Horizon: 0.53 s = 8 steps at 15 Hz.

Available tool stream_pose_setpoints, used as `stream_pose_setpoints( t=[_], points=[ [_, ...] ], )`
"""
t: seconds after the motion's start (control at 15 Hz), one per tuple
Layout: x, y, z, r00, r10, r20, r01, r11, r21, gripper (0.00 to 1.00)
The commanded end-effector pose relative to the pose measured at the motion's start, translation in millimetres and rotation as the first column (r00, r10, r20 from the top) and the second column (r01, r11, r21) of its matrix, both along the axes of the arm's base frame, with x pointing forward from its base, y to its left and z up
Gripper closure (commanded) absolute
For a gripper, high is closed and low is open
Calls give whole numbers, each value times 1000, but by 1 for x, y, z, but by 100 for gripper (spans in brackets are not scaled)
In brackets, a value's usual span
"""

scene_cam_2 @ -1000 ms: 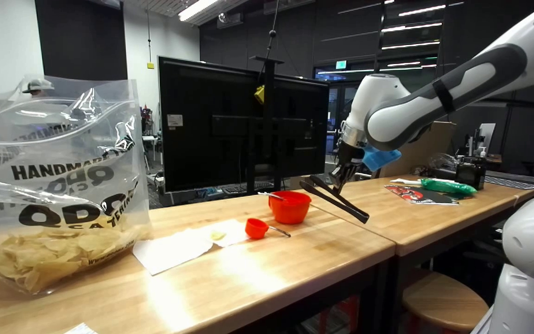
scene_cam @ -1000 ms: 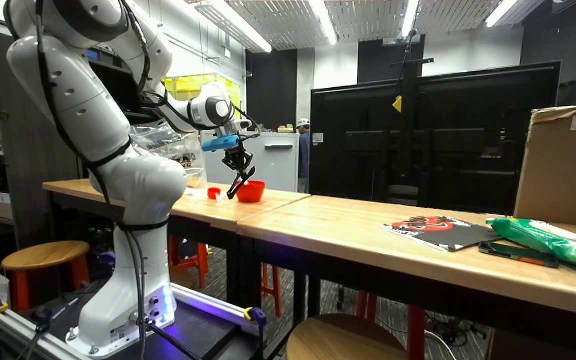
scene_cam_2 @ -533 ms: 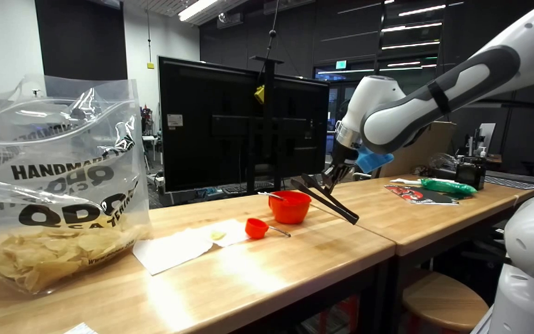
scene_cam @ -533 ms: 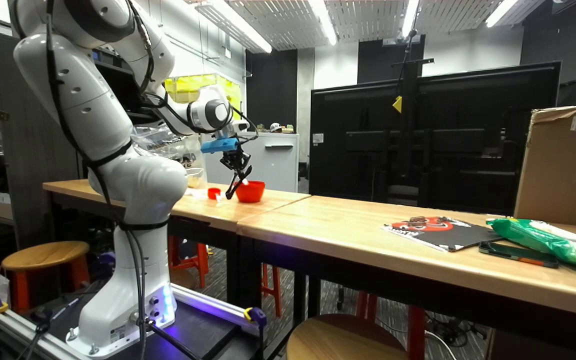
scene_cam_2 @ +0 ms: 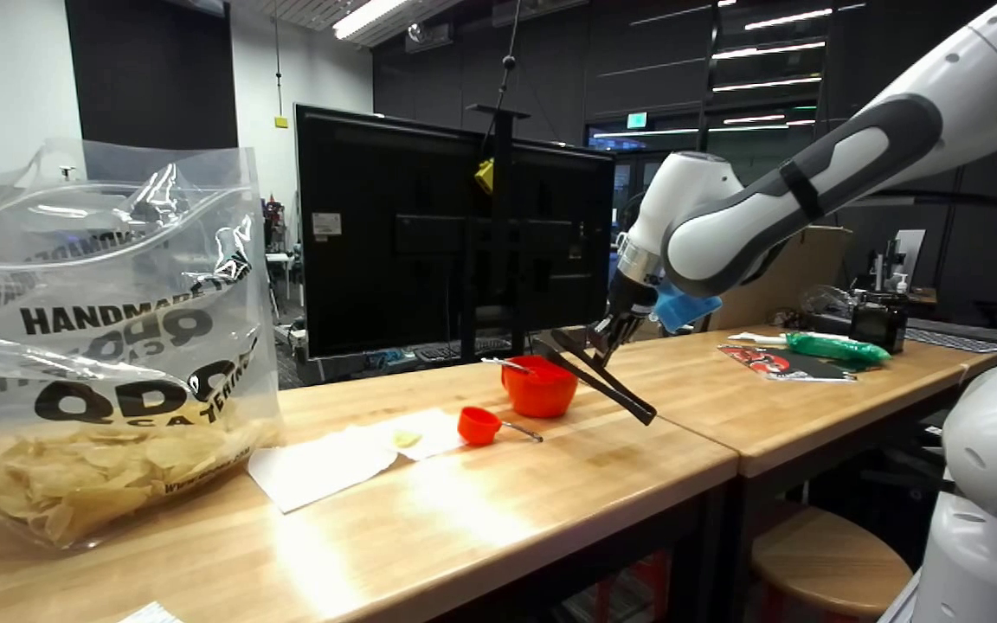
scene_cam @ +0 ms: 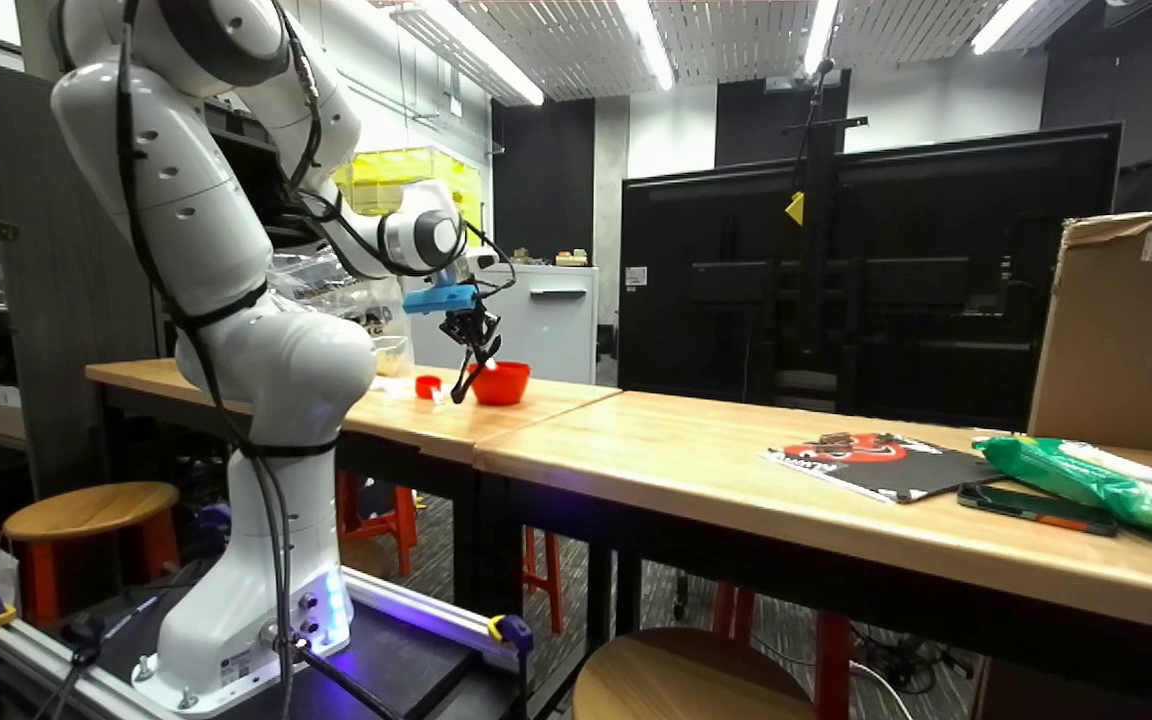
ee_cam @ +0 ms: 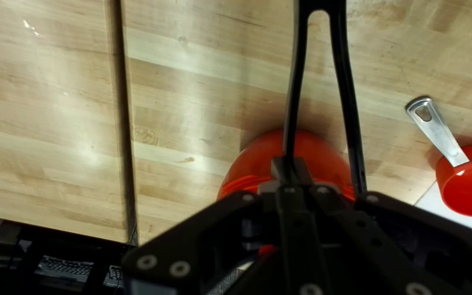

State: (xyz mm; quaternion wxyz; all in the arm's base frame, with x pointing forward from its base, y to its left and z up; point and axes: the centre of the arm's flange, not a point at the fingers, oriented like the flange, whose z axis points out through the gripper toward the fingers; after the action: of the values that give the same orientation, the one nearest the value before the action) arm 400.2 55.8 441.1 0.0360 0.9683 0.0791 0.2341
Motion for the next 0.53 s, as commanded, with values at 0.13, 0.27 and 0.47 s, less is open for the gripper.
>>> stream_pose_setpoints(
  t=[0.13, 0.27, 0.47],
  points=[
    [9, -1, -1, 999, 16, 33, -17, 1000, 17, 100],
    [9, -1, -2, 999, 17, 34, -18, 1000, 20, 100],
    [10, -3, -4, 999, 14, 33, -15, 1000, 25, 100]
  ],
)
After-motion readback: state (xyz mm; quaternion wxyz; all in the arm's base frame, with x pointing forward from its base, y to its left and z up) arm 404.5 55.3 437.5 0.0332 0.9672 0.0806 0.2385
